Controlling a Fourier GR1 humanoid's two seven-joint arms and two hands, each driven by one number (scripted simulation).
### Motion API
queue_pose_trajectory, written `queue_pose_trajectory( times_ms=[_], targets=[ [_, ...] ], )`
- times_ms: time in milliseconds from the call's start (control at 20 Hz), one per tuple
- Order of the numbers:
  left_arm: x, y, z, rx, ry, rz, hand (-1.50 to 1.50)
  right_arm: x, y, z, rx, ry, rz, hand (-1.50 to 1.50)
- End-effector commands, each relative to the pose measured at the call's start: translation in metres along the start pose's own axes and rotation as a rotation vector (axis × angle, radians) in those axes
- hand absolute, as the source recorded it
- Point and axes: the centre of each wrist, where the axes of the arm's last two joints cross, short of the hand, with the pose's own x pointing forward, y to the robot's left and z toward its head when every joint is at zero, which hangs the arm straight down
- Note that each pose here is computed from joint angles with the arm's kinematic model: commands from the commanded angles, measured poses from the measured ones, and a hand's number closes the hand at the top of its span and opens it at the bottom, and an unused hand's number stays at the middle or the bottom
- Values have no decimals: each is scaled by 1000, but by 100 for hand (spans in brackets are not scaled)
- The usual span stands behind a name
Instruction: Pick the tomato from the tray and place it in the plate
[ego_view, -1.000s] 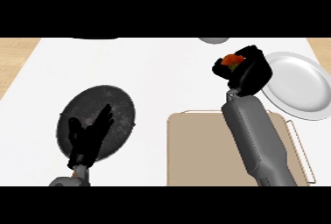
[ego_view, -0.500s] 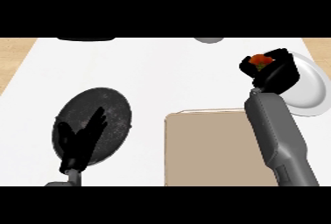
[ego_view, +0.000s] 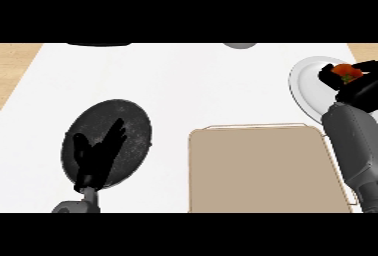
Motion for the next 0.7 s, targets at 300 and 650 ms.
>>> queue_pose_trajectory(
  times_ms=[300,650],
  targets=[
    [-4,7,7,-22,-18,-2,0,-48,-10,-51,119,250,96,150],
    [6,-3,4,-26,-26,1,0,-79,-17,-62,319,219,93,-150]
  ],
)
